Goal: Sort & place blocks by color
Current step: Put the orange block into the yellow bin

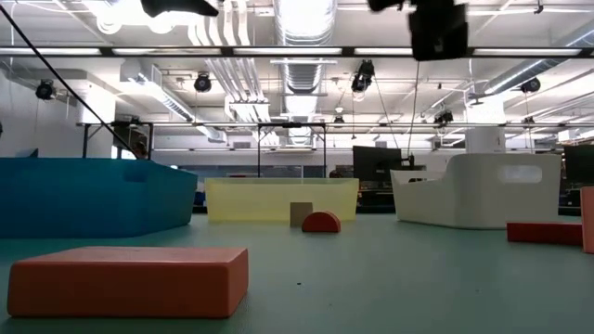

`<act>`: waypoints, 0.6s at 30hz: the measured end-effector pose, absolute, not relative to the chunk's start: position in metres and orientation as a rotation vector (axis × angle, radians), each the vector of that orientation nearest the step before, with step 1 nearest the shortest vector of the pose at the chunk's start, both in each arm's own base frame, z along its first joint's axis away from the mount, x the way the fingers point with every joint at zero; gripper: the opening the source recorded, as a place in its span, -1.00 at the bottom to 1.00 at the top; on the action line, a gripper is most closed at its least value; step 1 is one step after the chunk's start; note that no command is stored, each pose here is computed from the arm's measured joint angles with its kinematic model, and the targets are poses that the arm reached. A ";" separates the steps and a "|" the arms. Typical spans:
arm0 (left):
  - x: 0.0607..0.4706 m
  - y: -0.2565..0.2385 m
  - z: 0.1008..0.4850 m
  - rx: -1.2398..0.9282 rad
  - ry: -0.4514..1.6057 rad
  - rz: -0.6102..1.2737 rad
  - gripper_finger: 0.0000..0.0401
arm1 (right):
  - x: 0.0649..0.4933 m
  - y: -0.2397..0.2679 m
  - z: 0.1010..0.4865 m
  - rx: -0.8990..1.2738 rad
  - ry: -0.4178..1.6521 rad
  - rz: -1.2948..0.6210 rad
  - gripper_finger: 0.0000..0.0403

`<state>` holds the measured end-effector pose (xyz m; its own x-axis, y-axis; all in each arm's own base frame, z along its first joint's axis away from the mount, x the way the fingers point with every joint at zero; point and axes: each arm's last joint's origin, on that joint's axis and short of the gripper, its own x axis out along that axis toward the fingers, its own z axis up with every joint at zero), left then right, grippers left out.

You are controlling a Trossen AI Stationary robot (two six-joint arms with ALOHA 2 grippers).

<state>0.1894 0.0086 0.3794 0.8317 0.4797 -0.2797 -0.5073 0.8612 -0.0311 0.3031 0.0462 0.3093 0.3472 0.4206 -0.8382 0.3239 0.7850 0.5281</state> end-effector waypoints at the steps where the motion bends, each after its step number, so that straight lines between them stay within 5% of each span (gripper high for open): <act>1: 0.190 0.008 0.381 -0.115 0.247 0.522 -0.04 | 0.300 0.054 0.308 0.651 1.271 0.120 -0.37; 9: 0.194 0.007 0.398 -0.298 0.039 0.492 -0.04 | 0.270 0.109 0.303 0.310 1.418 0.260 -0.37; 18: 0.197 -0.009 0.420 -0.389 -0.171 0.280 -0.04 | 0.248 0.154 0.296 -0.071 1.357 0.308 -0.37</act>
<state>0.1972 -0.0086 0.4203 0.9474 0.3004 0.1103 -0.2353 0.8875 -0.3961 0.2480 0.1539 0.2962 0.1790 0.1765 -0.9679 -0.2584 0.9577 0.1269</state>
